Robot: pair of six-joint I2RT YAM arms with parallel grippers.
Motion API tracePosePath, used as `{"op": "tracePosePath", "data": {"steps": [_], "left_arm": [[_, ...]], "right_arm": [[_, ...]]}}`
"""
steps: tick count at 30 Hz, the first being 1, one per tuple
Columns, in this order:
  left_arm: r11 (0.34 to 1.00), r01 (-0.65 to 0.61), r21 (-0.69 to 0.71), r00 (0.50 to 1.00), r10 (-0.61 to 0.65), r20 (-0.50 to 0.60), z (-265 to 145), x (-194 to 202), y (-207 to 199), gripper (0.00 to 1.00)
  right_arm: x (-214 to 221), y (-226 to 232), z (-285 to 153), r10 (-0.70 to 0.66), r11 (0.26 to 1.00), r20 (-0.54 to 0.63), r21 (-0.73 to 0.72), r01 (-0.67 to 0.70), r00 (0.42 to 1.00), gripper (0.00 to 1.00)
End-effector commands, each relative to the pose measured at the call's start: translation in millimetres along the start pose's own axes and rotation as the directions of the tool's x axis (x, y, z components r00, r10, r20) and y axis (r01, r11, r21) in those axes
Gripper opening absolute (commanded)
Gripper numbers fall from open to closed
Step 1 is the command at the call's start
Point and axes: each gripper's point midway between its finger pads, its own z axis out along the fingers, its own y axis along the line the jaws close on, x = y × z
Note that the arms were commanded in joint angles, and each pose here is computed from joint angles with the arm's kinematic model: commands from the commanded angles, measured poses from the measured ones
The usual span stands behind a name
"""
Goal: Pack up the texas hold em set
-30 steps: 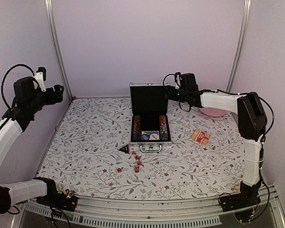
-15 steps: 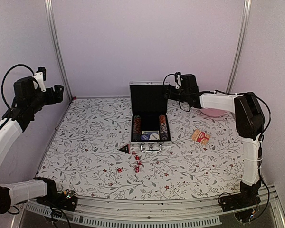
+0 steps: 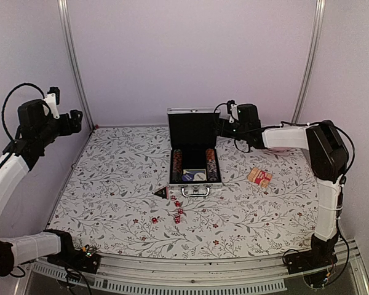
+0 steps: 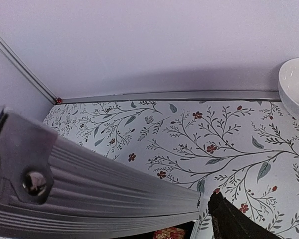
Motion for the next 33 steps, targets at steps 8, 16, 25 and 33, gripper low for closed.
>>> {"op": "tracePosePath", "data": {"steps": [8, 16, 25, 33], "left_arm": [[1.000, -0.016, 0.001, 1.000, 0.016, 0.001, 1, 2, 0, 0.97], [1.000, -0.016, 0.001, 1.000, 0.016, 0.002, 1, 1, 0, 0.97], [1.000, -0.013, -0.001, 1.000, 0.013, 0.005, 0, 1, 1, 0.97], [1.000, -0.013, 0.021, 1.000, 0.013, -0.013, 5, 6, -3, 0.97]], "right_arm": [[-19, 32, -22, -0.059, 0.997, 0.060, -0.054, 0.062, 0.996, 0.79], [-10, 16, -51, -0.078, 0.997, 0.057, 0.031, 0.077, 0.995, 0.85], [18, -5, -102, -0.119, 0.987, -0.078, 0.103, 0.126, 0.990, 0.87], [54, -90, -168, 0.081, 0.950, -0.218, 0.313, -0.009, 0.972, 0.88]]}}
